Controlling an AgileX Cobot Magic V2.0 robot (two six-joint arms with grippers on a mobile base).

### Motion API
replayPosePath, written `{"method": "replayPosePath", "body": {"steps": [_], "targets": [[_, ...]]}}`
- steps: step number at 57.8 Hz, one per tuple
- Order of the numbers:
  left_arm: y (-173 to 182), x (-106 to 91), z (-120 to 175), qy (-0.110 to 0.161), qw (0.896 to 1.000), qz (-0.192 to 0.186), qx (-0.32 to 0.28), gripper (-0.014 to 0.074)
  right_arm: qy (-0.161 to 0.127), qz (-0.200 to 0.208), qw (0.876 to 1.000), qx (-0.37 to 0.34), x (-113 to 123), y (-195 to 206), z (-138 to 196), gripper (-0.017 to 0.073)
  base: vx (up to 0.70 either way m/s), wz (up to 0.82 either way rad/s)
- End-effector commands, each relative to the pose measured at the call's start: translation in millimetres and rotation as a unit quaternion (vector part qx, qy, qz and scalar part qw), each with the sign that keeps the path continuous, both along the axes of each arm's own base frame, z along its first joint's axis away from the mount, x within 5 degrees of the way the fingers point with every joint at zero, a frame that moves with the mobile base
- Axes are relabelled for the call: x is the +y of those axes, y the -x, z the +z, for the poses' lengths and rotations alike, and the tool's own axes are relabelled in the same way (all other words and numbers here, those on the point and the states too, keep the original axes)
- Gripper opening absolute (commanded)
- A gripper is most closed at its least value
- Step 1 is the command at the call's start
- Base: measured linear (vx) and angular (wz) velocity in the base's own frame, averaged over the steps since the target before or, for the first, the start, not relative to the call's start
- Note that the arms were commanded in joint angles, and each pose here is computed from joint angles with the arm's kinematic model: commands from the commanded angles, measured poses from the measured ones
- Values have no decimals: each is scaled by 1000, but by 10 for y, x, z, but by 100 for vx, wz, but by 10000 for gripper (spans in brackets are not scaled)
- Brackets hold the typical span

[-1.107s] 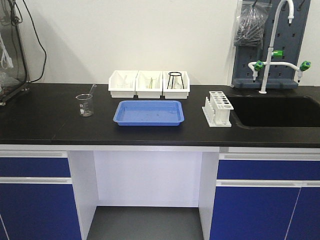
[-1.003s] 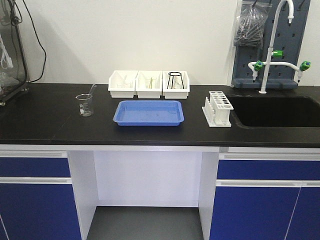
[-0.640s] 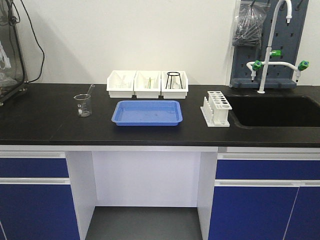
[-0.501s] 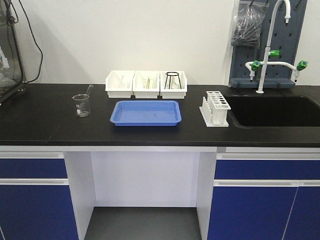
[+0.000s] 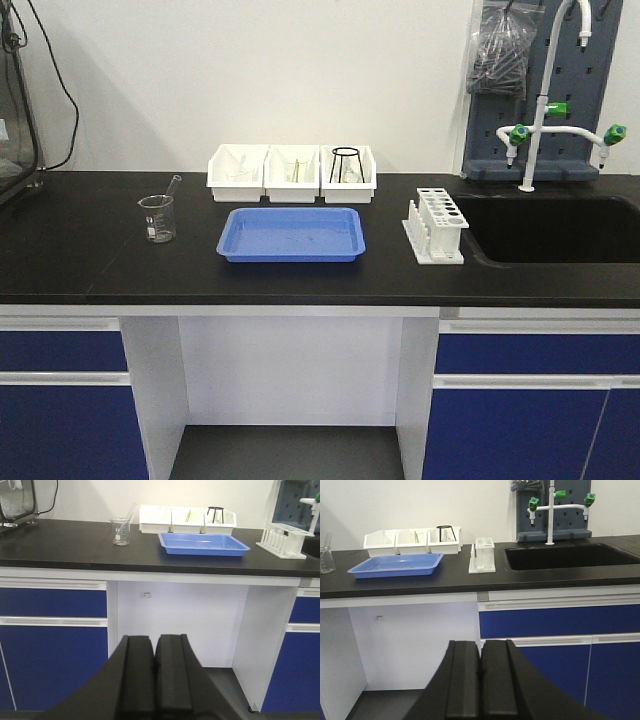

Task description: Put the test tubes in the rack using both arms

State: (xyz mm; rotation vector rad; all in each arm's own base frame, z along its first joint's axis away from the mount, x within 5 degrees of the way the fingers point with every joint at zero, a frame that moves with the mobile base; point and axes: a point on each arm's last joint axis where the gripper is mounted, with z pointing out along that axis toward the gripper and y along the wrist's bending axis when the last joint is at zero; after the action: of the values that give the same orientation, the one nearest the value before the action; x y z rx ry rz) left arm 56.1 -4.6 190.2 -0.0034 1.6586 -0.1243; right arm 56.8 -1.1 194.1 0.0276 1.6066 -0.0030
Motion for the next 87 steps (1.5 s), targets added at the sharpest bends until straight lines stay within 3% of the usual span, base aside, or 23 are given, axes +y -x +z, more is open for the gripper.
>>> {"method": "replayPosePath", "body": {"steps": [1,87], "targets": [[9,2,164,8,998,1,-55,-6,1,-1,999,-37,-1,2,28,-12,17,6],[9,2,164,8,998,1,-55,-6,1,-1,999,-37,-1,2,29,-9,31,0]]}}
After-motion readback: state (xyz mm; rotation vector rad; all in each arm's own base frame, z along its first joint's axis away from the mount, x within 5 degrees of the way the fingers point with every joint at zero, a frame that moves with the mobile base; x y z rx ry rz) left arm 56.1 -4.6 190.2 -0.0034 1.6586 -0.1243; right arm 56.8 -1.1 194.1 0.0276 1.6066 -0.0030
